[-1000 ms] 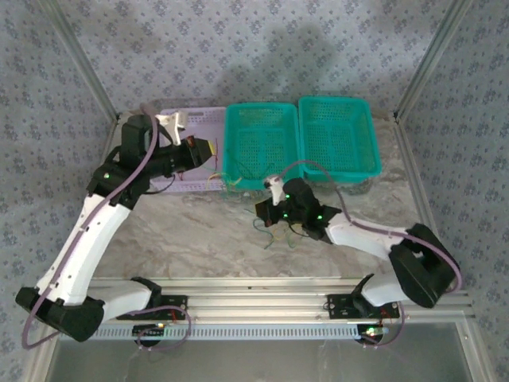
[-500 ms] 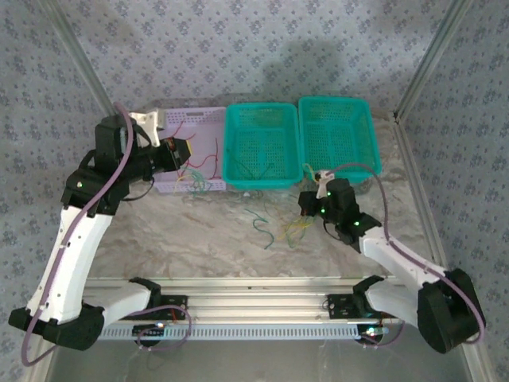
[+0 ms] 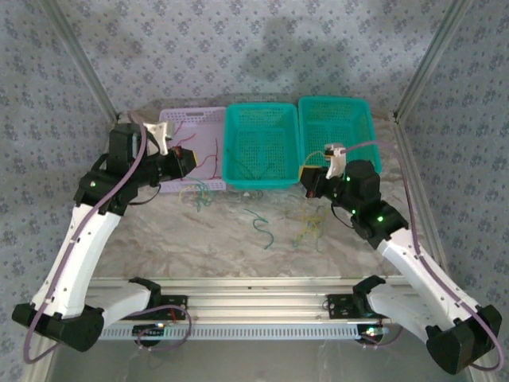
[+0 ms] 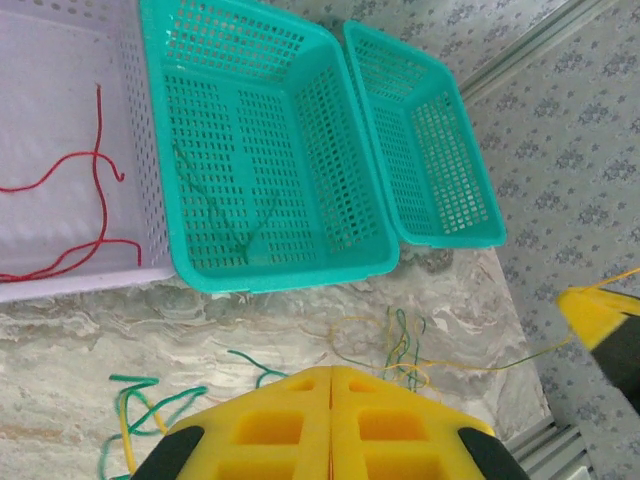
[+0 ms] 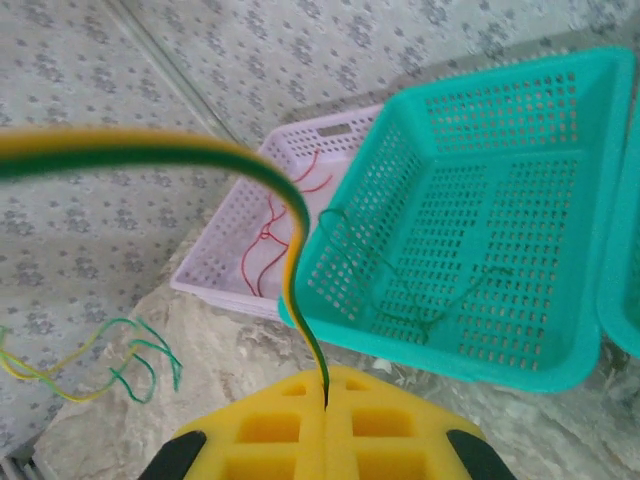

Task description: Untangle the cables

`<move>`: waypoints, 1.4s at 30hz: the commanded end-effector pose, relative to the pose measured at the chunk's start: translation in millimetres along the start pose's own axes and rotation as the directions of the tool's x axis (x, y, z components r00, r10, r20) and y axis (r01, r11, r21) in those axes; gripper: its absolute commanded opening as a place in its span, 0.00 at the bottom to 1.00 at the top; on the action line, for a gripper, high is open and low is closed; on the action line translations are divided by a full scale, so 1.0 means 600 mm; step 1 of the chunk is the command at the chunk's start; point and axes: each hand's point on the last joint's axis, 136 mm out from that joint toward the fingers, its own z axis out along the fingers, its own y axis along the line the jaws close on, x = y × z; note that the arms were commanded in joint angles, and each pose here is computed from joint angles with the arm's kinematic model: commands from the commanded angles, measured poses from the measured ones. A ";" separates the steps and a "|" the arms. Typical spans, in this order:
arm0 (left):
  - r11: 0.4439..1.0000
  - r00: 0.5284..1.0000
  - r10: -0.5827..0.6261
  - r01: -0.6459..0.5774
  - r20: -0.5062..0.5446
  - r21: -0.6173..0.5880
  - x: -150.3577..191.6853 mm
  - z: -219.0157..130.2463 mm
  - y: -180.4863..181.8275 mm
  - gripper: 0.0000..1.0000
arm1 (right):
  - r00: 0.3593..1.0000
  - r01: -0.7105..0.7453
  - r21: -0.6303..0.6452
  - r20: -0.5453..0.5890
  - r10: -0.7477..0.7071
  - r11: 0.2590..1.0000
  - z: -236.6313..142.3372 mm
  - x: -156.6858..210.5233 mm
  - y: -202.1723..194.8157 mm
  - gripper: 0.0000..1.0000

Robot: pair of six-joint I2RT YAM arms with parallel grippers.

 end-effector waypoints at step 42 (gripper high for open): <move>0.957 0.993 -0.116 0.114 -0.007 0.266 -0.001 0.048 -0.103 0.00 | 0.964 0.227 0.014 -0.144 -0.223 0.974 0.043 0.064 0.082 0.72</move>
